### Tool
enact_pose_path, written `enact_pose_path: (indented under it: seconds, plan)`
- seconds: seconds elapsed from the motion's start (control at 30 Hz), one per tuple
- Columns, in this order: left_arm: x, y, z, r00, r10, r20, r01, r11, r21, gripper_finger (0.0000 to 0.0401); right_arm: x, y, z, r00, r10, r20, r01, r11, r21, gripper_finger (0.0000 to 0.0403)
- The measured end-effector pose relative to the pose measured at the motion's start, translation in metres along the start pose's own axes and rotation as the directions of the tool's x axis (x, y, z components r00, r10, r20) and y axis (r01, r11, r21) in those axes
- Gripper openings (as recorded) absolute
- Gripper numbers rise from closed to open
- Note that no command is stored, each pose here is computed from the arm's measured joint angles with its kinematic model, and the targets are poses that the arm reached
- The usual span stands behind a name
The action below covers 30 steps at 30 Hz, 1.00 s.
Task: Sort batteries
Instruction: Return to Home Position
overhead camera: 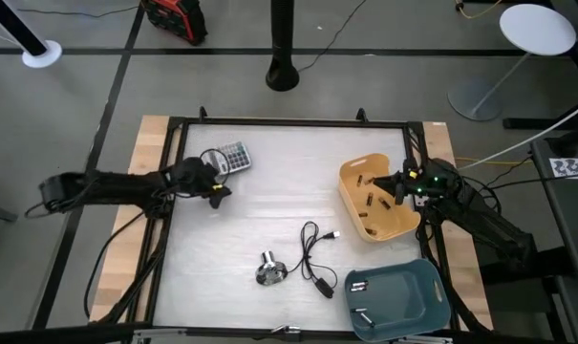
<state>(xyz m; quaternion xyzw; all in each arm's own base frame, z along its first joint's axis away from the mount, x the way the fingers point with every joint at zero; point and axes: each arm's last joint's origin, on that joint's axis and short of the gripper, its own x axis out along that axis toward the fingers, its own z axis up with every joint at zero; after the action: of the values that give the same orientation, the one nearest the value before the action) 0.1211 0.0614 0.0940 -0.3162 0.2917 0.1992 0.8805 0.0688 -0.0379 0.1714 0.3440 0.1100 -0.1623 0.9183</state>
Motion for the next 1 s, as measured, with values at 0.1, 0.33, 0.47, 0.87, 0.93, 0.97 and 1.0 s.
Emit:
enact_pose_path:
  seconds: [0.1,0.33,0.47,0.87,0.93,0.97,1.0]
  plan:
    - [-0.010,0.000,-0.005,0.999,0.014,-0.034,-0.015,1.000,-0.013,0.0072,0.000,0.000,0.000,1.000,-0.001,0.000,0.001,1.000,0.000,0.0104]
    - [-0.032,-0.013,0.009,0.973,-0.100,0.208,0.089,0.994,0.062,0.0072,0.000,0.000,0.000,1.000,-0.003,-0.001,0.003,1.000,0.000,0.0104]
    - [-0.045,-0.021,0.016,0.925,-0.178,0.335,0.146,0.982,0.119,0.0072,0.000,0.000,0.000,1.000,-0.004,-0.001,0.004,1.000,0.000,0.0104]
    - [-0.077,-0.031,0.022,0.756,-0.325,0.568,0.222,0.944,0.245,0.0072,0.000,0.000,0.000,1.000,-0.004,-0.001,0.004,1.000,0.000,0.0104]
    - [-0.080,-0.032,0.022,0.739,-0.338,0.583,0.228,0.939,0.257,0.0072,0.000,0.000,0.000,1.000,-0.004,-0.001,0.004,1.000,0.000,0.0104]
    - [-0.080,-0.032,0.023,0.736,-0.339,0.586,0.228,0.939,0.258,0.0072,0.000,0.000,0.000,1.000,-0.004,0.000,0.004,1.000,0.000,0.0104]
    - [-0.080,-0.032,0.022,0.738,-0.339,0.584,0.228,0.939,0.257,0.0072,0.000,0.000,0.000,1.000,-0.006,0.001,0.006,1.000,0.000,0.0104]
